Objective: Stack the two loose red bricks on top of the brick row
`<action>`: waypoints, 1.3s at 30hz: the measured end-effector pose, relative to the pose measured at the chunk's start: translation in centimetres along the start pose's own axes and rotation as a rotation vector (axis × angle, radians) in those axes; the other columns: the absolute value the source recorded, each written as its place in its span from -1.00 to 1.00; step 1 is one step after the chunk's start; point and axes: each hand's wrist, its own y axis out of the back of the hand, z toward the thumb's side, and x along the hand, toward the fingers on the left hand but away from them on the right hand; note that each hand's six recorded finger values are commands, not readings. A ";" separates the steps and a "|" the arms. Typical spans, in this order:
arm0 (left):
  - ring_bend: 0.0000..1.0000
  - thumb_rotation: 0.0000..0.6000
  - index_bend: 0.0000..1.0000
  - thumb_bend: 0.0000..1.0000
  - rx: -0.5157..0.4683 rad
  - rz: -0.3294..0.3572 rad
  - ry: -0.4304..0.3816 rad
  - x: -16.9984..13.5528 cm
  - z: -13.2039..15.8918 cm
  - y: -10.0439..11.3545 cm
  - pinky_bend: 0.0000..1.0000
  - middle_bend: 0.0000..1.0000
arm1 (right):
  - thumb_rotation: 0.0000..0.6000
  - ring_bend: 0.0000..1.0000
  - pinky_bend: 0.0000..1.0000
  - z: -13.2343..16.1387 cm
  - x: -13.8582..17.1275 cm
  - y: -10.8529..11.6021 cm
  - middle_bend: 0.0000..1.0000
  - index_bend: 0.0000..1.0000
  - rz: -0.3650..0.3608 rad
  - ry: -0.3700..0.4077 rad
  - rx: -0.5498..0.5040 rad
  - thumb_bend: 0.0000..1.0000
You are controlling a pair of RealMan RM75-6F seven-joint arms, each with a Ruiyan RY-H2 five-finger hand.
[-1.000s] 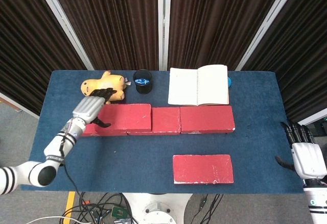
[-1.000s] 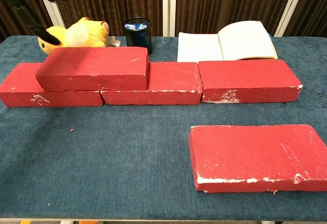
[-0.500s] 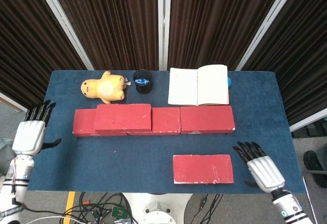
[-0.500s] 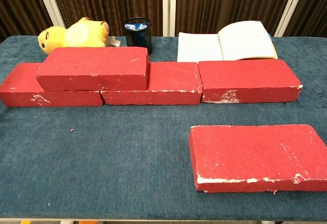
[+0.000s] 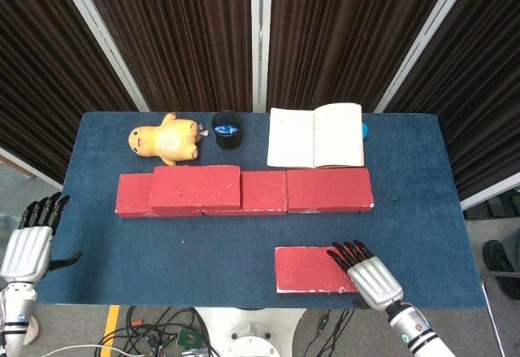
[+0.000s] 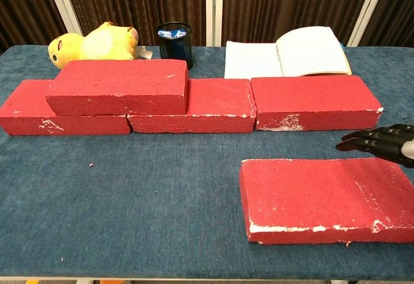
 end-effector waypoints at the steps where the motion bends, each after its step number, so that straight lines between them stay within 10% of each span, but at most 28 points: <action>1: -1.00 1.00 -1.00 -0.82 0.001 0.002 0.000 0.0 -0.1 0.0 -1.00 -1.00 | 1.00 -1.00 -1.00 0.2 -0.3 0.0 -1.00 -1.00 -0.005 0.000 -0.001 -1.00; 39: -1.00 1.00 -1.00 -0.82 -0.040 -0.042 -0.043 -1.3 -1.4 -0.6 -1.00 -1.00 | 1.00 -1.00 -1.00 2.2 -6.3 -2.4 -1.00 -1.00 0.055 -0.038 -0.130 -1.00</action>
